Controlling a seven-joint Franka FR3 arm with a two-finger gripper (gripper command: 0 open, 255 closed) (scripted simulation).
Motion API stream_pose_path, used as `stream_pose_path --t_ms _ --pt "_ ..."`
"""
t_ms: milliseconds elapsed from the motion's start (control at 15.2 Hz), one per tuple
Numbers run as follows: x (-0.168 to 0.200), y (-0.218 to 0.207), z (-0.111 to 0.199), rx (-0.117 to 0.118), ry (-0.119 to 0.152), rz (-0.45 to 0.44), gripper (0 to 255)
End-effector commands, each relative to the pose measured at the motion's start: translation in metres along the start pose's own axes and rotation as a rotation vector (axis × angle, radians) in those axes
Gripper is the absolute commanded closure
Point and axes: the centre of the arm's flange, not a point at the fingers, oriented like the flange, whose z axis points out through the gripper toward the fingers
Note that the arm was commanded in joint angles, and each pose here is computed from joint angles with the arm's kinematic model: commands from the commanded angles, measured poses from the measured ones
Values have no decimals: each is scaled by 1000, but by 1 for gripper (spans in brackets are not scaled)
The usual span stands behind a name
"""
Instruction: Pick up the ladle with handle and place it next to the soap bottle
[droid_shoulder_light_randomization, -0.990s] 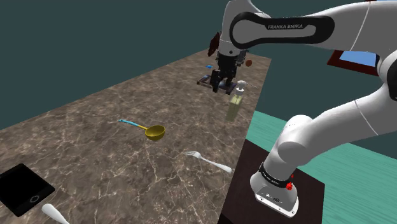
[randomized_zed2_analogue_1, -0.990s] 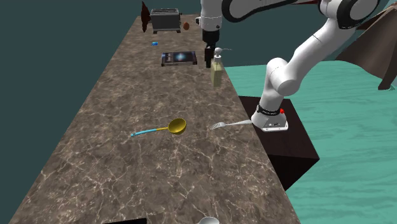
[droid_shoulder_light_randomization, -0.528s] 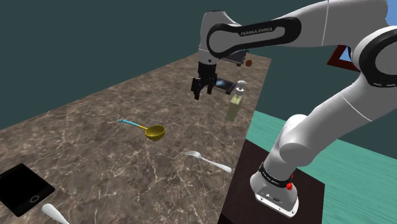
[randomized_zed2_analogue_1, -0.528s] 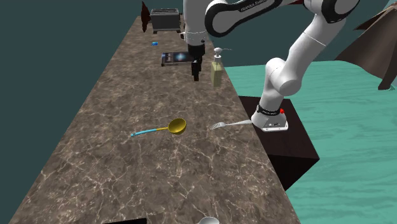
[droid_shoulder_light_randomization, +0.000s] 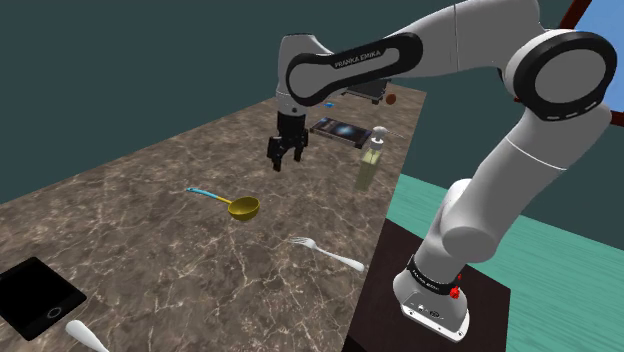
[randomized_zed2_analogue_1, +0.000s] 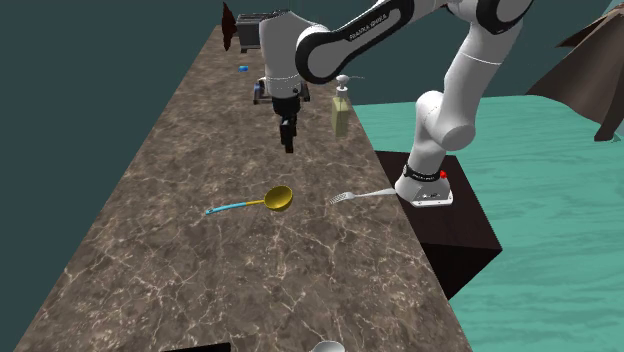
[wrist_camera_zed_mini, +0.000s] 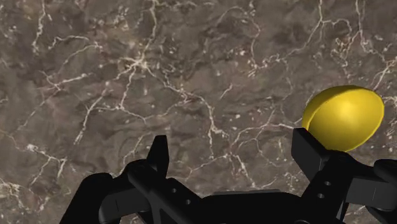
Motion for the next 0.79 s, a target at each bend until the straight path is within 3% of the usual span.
stream_pose_path --t_ms 0,726 --pt "18 -15 12 15 -6 -24 0" --pt "94 -117 71 91 -38 -152 0"
